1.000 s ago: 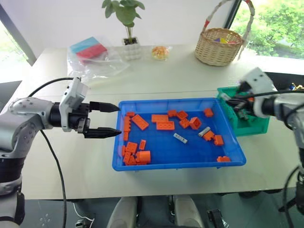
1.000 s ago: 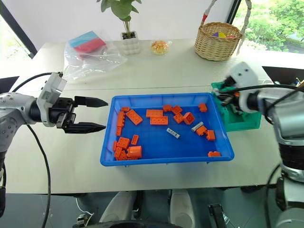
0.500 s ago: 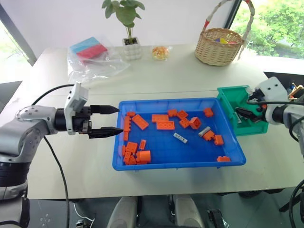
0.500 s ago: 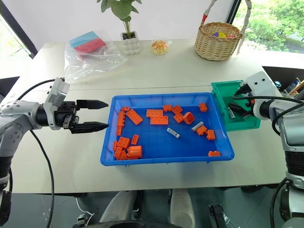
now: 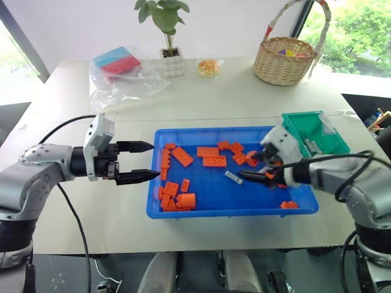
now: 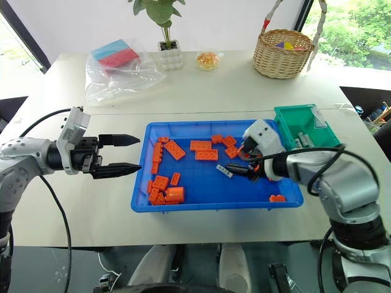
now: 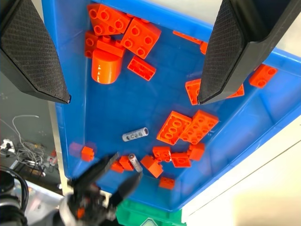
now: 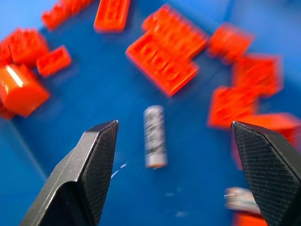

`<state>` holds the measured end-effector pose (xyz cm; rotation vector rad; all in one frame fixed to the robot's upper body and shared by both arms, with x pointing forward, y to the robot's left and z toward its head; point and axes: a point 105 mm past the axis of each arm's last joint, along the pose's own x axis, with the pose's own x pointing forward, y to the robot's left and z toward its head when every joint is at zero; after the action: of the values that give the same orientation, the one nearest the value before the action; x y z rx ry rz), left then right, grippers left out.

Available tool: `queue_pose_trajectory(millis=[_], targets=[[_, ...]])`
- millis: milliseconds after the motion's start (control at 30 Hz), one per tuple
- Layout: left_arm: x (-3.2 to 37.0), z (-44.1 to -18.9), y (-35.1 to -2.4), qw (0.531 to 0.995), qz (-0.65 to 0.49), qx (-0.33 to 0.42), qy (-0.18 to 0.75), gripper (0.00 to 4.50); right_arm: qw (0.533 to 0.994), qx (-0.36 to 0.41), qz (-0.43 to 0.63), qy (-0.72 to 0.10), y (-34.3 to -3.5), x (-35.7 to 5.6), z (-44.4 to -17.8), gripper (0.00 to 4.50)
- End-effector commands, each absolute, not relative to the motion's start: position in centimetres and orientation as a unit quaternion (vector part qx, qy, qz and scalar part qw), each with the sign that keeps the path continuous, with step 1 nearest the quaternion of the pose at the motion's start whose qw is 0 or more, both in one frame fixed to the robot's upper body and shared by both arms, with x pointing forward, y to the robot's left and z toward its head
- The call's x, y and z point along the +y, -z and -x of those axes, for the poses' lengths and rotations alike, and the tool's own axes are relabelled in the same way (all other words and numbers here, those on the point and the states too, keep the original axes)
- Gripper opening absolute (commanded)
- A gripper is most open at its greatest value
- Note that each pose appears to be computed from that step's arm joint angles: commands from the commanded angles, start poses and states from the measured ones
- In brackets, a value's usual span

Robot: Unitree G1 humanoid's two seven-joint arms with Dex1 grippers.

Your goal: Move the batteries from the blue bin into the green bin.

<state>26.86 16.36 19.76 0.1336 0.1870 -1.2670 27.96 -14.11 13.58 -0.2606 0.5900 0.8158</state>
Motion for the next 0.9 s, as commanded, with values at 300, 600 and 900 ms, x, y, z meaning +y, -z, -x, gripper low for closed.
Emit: queue_pose_trajectory(millis=[300, 600, 900], targets=[[16.0, -26.9, -21.6, 0.799, -0.077, 0.057, 0.593, 4.5, 0.861, 0.293, 0.153, -0.387, -10.1, -12.6, -29.3, 3.91], [15.8, -26.9, -22.0, 0.798, -0.074, 0.052, 0.595, 4.5, 0.867, 0.272, 0.165, -0.384, -11.1, -12.9, -29.5, 0.23], [15.3, -27.0, -21.6, 0.795, -0.069, 0.05, 0.6, 4.5, 0.948, 0.182, 0.096, -0.243, -19.2, -20.6, -32.9, 0.23]])
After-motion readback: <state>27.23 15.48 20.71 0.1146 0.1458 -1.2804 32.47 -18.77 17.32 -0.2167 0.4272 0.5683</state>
